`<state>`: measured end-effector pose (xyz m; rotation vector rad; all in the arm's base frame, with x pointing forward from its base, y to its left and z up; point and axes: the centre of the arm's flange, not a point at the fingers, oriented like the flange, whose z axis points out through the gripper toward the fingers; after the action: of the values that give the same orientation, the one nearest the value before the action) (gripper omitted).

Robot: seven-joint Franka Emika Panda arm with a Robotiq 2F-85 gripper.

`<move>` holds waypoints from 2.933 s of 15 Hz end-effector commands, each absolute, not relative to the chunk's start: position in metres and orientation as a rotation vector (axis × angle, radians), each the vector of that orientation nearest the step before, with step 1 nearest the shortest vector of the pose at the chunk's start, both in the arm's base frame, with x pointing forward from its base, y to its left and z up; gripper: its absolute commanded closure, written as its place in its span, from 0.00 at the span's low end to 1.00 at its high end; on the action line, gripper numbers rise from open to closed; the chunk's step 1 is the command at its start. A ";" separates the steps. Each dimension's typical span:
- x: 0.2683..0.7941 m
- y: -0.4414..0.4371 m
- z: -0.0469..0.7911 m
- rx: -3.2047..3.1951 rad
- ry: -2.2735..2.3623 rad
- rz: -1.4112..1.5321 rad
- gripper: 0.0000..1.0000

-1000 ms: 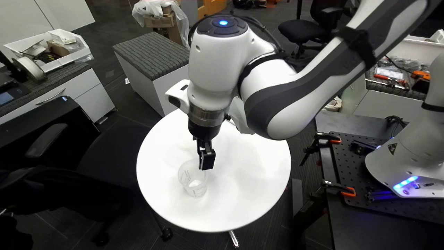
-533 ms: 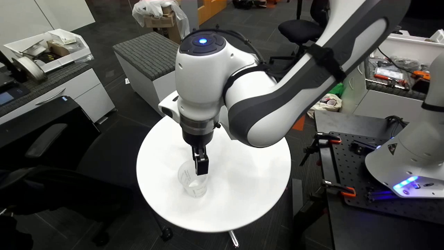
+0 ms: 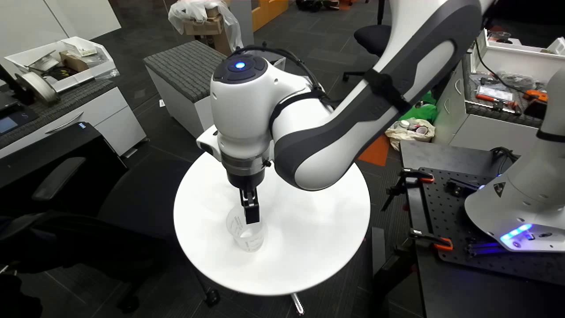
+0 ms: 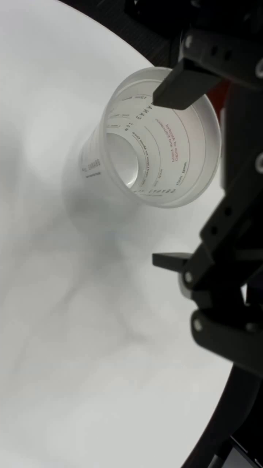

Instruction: Move the cup to the right

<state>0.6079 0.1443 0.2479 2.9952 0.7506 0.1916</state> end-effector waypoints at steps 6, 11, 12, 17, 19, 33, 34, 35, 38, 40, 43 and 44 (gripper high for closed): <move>0.634 0.131 0.237 3.002 0.755 0.085 0.00; 0.644 0.130 0.231 3.020 0.747 0.076 0.00; 0.646 0.131 0.230 3.024 0.744 0.072 0.00; 0.655 0.132 0.219 3.041 0.735 0.029 0.00; 0.658 0.133 0.216 3.045 0.730 0.012 0.00; 0.664 0.134 0.217 3.042 0.717 -0.029 1.00; 0.665 0.135 0.217 3.042 0.716 -0.030 1.00; 0.666 0.136 0.220 3.045 0.716 -0.027 1.00; 0.663 0.140 0.226 3.046 0.710 -0.047 0.99; 0.659 0.143 0.232 3.046 0.702 -0.056 0.99; 0.650 0.147 0.245 3.055 0.701 -0.065 0.99; 0.648 0.149 0.249 3.054 0.689 -0.074 0.99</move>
<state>0.6583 0.1435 0.2252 3.0402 0.6993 -0.0299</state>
